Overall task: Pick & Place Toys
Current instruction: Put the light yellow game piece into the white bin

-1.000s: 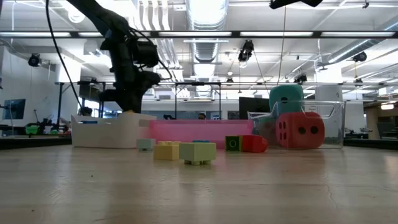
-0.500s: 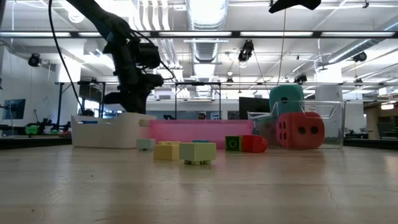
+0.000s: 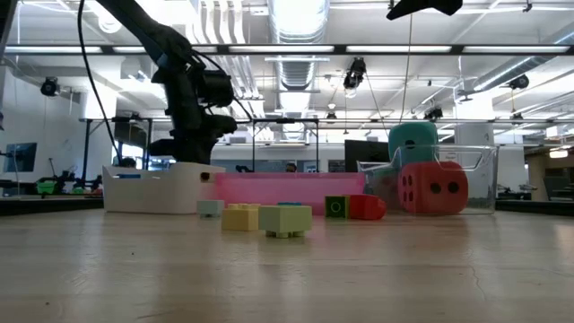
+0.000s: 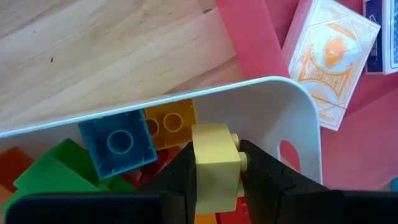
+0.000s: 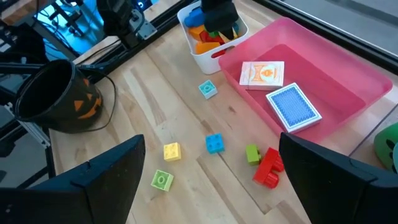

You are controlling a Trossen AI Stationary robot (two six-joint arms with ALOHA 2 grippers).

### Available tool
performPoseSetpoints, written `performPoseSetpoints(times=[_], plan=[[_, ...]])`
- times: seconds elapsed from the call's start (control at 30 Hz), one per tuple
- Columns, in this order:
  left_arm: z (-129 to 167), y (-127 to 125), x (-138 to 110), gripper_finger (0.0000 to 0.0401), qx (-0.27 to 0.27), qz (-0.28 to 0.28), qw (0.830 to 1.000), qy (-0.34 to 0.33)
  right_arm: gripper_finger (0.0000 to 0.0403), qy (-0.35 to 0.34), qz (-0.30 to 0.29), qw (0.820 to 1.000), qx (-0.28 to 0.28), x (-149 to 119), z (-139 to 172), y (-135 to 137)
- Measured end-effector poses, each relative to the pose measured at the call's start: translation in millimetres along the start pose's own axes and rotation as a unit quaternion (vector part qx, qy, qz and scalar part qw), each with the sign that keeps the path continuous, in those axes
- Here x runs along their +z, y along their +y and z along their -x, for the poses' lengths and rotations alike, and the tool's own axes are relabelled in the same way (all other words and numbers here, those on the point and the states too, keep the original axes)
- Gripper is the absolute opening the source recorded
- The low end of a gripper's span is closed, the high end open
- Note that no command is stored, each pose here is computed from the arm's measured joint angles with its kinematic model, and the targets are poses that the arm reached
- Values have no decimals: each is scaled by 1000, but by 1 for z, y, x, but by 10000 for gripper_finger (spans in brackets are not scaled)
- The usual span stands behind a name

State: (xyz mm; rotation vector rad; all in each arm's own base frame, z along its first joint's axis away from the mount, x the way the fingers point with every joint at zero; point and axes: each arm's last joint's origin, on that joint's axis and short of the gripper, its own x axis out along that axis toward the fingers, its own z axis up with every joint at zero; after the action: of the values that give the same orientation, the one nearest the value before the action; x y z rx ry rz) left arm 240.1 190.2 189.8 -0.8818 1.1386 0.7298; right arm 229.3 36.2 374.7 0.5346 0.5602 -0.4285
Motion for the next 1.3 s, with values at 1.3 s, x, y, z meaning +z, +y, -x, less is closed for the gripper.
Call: performPoseSetpoints(times=[1.3], plan=[[-1,2,-5,196,20,-8,999,24,362,-1,-7,1000,2,0,0,0]])
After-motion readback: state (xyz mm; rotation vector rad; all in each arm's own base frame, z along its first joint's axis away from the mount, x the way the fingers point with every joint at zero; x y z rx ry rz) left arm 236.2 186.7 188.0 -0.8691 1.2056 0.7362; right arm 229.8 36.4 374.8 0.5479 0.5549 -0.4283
